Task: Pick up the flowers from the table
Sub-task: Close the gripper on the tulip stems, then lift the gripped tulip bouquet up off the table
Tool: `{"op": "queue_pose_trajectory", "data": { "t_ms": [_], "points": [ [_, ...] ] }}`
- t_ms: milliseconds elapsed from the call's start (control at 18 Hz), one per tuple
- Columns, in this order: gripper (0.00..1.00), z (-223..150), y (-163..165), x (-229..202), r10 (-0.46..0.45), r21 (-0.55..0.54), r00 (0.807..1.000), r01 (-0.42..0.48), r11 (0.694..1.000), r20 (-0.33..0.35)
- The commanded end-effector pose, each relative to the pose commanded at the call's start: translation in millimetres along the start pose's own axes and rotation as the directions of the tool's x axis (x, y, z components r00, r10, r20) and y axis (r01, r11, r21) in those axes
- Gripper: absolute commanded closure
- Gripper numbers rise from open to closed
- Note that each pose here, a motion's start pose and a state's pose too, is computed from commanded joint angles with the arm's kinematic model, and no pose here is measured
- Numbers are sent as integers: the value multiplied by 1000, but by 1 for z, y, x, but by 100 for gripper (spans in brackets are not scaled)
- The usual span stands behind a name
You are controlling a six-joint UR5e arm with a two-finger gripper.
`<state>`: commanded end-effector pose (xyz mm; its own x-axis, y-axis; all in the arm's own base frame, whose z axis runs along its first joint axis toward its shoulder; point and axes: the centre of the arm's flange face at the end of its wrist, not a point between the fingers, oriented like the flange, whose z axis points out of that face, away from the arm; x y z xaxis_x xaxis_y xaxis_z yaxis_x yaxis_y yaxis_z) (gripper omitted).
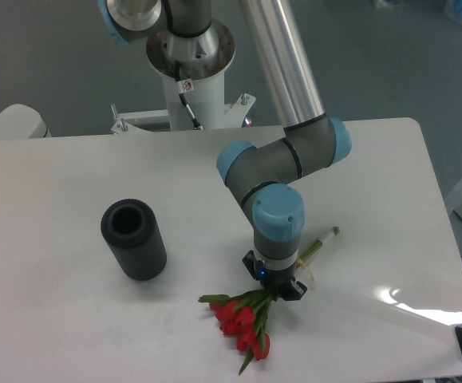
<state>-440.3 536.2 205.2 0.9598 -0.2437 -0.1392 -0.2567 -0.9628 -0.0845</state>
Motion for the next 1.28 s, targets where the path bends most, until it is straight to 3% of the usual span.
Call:
{"op": "queue_pose_trajectory", "data": {
  "t_ms": [167,389,722,1278],
  "points": [
    [75,-28,-6,-7,-7,55,1000,5,998,25],
    [75,-92,-22,-3,-26,241,999,20,970,22],
    [75,-188,-36,19,-106,490,994,110,865,-36],
    [75,-228,-12,7,-163,646,974,225,730,-155]
  ]
}}
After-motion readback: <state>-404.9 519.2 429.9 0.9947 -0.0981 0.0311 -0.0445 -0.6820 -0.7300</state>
